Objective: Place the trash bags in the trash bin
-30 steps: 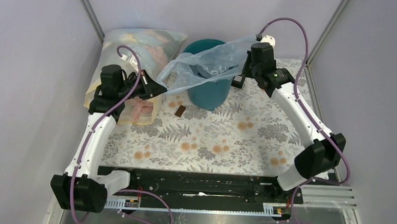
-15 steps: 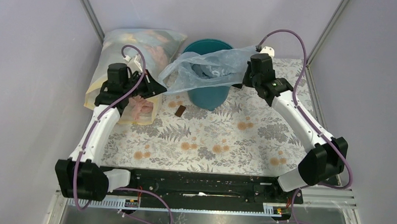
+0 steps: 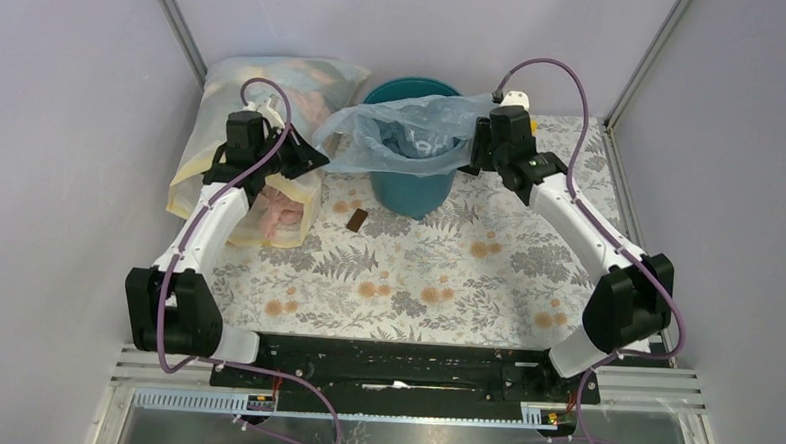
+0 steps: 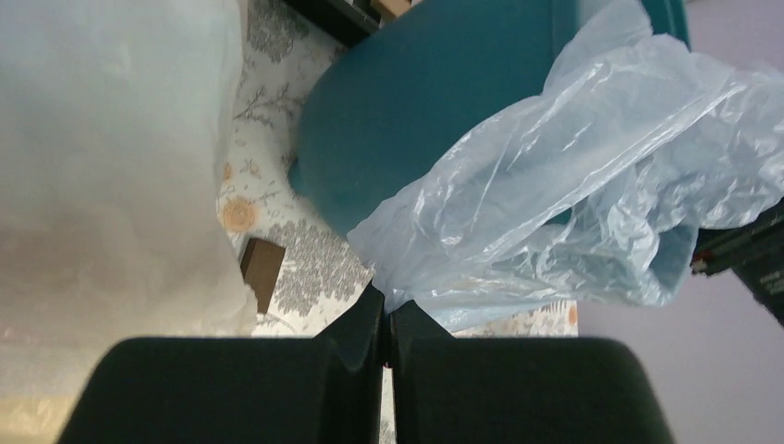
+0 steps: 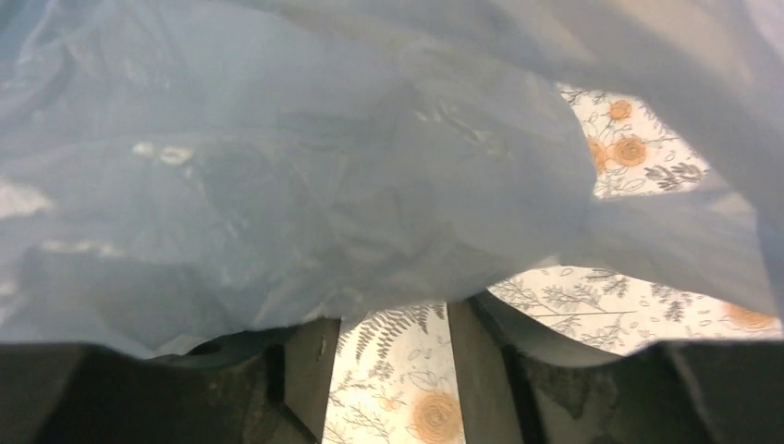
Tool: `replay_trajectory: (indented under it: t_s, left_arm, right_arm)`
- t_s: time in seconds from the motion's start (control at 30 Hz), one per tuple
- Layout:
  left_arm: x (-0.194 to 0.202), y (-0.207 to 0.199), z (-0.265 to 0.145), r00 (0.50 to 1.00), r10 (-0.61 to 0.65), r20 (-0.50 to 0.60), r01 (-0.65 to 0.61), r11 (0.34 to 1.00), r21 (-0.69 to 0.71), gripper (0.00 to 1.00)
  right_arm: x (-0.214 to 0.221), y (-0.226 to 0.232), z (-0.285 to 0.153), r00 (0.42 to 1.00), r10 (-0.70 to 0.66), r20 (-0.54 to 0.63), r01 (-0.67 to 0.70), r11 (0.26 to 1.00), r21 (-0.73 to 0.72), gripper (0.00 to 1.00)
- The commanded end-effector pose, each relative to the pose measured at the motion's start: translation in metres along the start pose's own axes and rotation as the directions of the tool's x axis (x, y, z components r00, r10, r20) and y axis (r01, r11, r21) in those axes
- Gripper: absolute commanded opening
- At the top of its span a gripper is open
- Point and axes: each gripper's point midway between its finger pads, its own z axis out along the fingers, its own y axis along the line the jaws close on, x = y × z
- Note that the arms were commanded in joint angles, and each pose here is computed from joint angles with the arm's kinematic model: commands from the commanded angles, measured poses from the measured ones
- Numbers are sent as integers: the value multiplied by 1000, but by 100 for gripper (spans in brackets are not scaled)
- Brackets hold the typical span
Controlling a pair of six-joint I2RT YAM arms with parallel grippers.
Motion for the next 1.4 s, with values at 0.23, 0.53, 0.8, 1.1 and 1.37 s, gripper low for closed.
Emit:
replay_trajectory:
  t_s: [0.23, 0.53, 0.8, 1.1, 1.37]
  left_arm:
    - [-51, -45, 42, 991, 34, 130, -43, 997, 66, 0]
    - [-59, -32, 76, 993, 19, 120, -24, 999, 40, 1]
    - [-44, -33, 110, 999, -1, 51, -6, 992, 126, 3]
    - [-10, -67, 140, 996, 32, -87, -2, 943, 334, 4]
    - [26, -97, 131, 981, 88, -175, -5, 905, 426, 3]
  right_arm:
    - [-56, 15, -53, 990, -72, 125, 96, 975, -201, 70]
    - [-82, 40, -24, 997, -33, 73, 54, 952, -302, 89]
    - [-66, 41, 27, 997, 31, -74, -47, 972, -229, 86]
    - [-44, 57, 12, 986, 73, -149, -118, 938, -326, 57]
    - [-29, 60, -51, 958, 167, -233, -246, 898, -364, 49]
